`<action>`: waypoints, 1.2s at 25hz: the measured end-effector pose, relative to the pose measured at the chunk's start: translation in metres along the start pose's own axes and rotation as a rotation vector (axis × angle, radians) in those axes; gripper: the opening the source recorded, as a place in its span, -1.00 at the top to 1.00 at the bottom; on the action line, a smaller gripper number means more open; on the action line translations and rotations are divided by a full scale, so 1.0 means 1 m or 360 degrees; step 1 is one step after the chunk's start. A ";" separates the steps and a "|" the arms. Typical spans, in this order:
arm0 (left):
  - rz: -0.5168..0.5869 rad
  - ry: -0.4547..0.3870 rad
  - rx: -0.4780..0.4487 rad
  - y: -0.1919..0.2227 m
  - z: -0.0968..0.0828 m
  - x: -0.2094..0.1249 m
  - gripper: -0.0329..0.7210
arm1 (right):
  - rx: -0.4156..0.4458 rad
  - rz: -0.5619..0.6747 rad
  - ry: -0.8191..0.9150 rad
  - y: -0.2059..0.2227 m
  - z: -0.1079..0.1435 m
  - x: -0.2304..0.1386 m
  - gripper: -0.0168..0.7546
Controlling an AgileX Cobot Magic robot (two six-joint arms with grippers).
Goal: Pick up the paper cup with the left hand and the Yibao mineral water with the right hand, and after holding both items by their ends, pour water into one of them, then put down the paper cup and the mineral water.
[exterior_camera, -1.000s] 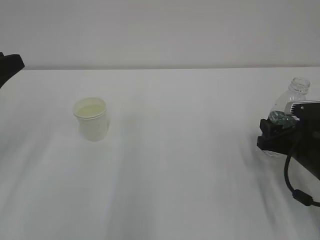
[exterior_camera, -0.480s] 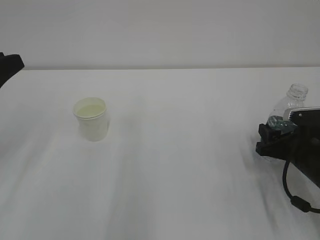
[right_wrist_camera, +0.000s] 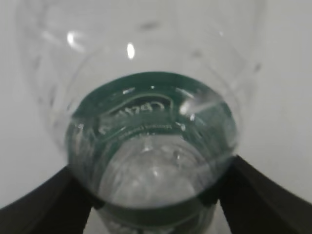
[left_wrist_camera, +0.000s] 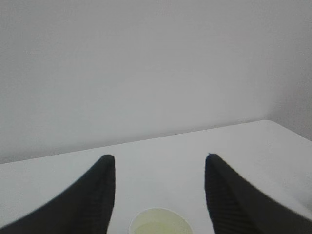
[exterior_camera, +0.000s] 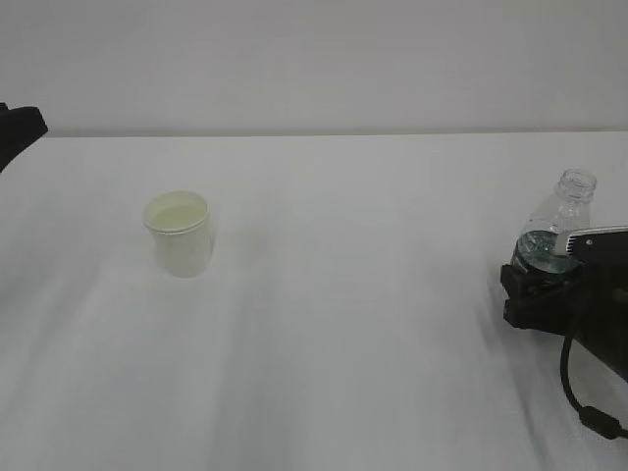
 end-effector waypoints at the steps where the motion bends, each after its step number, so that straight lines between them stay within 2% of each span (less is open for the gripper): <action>1: 0.0000 0.0000 0.0000 0.000 0.000 0.000 -0.19 | -0.0001 0.0016 0.0000 -0.002 0.000 -0.002 -0.56; 4: 0.0000 0.0000 0.0000 0.000 0.000 0.000 -0.19 | -0.0002 0.0044 0.0000 -0.009 0.000 -0.005 -0.56; 14: 0.0000 0.0000 0.0000 0.000 0.000 0.000 -0.19 | 0.0005 -0.0096 0.0000 -0.042 0.001 0.022 -0.56; 21: -0.0015 -0.0011 0.0019 0.000 0.001 0.001 -0.19 | -0.0011 -0.0069 0.0004 -0.058 0.000 0.018 -0.56; 30: -0.0062 -0.0114 0.0040 -0.002 0.000 0.008 -0.19 | -0.0014 -0.0045 0.0017 -0.076 0.000 0.014 -0.56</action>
Point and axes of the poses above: a point on each arm's last joint axis where the gripper is mounted, y pointing out along that axis toward the gripper, z along the wrist's bending axis when the last joint is at zero, x = y × z, the point moved 1 cm from there along y, pointing out along that axis toward the gripper, and after that the axes turned 4 degrees about y, right-handed, at the moved point
